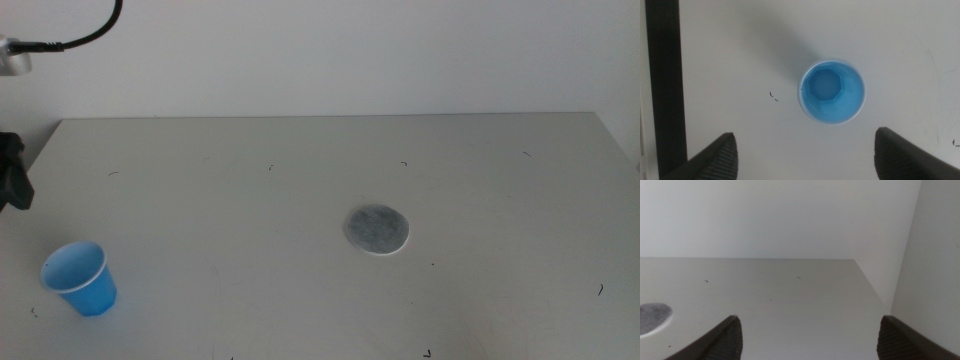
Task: Place an empty cup on a cup mat.
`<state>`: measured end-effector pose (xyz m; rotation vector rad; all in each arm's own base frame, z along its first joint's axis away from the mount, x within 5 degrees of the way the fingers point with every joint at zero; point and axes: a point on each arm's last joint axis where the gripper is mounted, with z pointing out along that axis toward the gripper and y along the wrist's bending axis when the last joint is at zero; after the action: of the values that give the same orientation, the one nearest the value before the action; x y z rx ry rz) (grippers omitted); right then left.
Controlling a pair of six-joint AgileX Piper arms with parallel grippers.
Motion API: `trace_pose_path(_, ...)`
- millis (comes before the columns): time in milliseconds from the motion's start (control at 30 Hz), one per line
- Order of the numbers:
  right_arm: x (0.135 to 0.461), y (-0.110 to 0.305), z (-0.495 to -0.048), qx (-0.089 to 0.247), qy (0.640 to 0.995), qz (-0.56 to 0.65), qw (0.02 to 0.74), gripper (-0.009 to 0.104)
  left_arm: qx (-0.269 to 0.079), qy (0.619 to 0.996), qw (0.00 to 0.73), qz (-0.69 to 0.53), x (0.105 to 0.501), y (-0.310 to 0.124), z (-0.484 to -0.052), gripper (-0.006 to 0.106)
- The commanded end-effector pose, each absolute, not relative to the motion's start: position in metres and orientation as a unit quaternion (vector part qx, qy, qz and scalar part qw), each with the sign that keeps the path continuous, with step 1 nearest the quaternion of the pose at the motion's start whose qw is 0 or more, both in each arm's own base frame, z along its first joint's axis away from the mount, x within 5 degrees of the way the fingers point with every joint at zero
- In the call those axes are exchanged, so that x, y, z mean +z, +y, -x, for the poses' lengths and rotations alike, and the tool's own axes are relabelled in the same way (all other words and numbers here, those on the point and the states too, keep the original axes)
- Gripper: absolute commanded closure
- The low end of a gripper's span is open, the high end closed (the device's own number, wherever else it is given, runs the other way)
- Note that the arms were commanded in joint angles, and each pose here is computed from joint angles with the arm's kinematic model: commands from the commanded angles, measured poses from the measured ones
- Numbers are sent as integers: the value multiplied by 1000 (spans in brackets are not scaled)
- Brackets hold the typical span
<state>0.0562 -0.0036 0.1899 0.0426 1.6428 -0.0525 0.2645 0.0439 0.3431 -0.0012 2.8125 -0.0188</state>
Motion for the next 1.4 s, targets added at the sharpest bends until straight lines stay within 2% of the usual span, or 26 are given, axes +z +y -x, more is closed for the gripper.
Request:
trace_pose_path(0, 202, -3, -54, -30, 694, -11, 719, 1, -19, 988, 154, -5, 349, 42, -263, -4)
trace_pose_path(367, 202, -3, -54, -30, 694, -11, 719, 1, -32, 997, 74, -7, 300, 49, -298, -4)
trace_pose_path(1133, 202, -3, -54, -30, 694, -11, 719, 1, -47, 999, -16, -17, 213, 58, -341, -3)
trace_pose_path(1267, 202, -3, -54, -30, 694, -11, 719, 1, -57, 998, -21, -13, 207, 57, -343, 10)
trace_pose_path(1367, 202, -3, -54, -30, 694, -11, 719, 1, -65, 998, -13, -9, 207, 56, -344, 34)
